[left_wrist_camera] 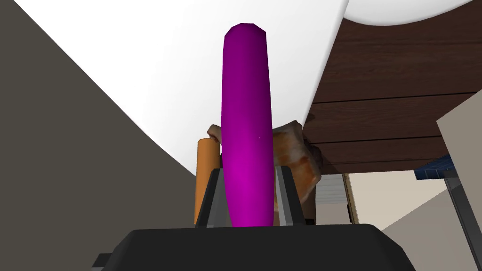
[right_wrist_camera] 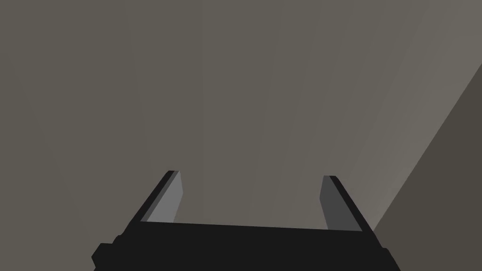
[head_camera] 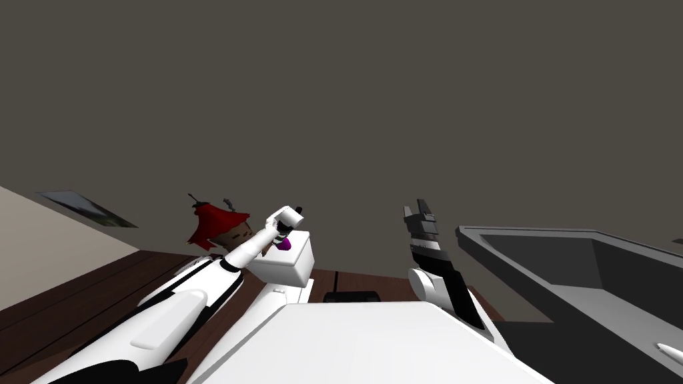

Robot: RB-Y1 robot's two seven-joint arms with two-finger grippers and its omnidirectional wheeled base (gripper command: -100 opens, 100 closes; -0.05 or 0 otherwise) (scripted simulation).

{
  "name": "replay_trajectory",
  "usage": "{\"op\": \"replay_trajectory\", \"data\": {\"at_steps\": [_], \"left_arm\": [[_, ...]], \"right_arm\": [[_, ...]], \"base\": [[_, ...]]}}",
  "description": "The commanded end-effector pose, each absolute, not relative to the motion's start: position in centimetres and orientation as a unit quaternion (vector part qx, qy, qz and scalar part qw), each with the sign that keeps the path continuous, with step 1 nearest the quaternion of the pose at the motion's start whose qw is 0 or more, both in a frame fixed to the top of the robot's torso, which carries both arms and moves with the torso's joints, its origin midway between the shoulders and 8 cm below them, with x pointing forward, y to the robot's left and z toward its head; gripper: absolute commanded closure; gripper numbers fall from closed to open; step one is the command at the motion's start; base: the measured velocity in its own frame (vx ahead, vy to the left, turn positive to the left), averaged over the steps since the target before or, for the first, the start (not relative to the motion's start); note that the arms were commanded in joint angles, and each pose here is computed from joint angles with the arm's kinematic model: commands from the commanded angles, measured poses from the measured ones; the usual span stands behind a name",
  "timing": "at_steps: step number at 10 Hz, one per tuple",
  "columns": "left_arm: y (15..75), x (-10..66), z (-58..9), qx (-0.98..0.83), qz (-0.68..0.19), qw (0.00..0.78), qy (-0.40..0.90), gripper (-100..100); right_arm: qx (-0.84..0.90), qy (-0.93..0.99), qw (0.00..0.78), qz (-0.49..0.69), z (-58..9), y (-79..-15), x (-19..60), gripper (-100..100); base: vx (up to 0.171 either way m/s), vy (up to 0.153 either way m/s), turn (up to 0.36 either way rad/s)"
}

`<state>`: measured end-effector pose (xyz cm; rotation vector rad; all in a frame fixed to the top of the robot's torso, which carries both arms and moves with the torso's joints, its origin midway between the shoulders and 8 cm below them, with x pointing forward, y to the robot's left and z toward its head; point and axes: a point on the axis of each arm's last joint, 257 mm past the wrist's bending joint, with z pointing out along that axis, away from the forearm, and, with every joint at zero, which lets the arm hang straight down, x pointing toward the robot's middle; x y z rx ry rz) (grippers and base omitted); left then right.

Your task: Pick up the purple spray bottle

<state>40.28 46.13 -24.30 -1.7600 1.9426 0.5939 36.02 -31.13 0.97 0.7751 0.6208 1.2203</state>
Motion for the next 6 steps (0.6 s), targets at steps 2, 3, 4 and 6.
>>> {"op": "replay_trajectory", "data": {"at_steps": [2, 3, 4, 6], "left_arm": [[46.1, 40.3, -24.3, -0.638, 0.215, 0.225, 0.704, 0], [45.8, 40.2, -23.2, -0.638, 0.214, 0.226, 0.704, 100], [45.6, 40.2, -22.8, -0.638, 0.215, 0.226, 0.704, 100], [45.7, 40.2, -23.0, -0.638, 0.214, 0.226, 0.704, 0]], "right_arm": [[0.349, 0.279, 0.706, 0.549, 1.0, -31.1, 36.0, 0], [0.349, 0.279, 0.706, 0.549, 1.0, -31.1, 36.0, 0], [0.349, 0.279, 0.706, 0.549, 1.0, -31.1, 36.0, 0], [0.349, 0.279, 0.706, 0.549, 1.0, -31.1, 36.0, 0]], "base": [[0.0, 0.0, 0.0], [0.002, -0.017, -0.001], [0.001, -0.029, -0.002], [0.0, -0.007, -0.001]]}}
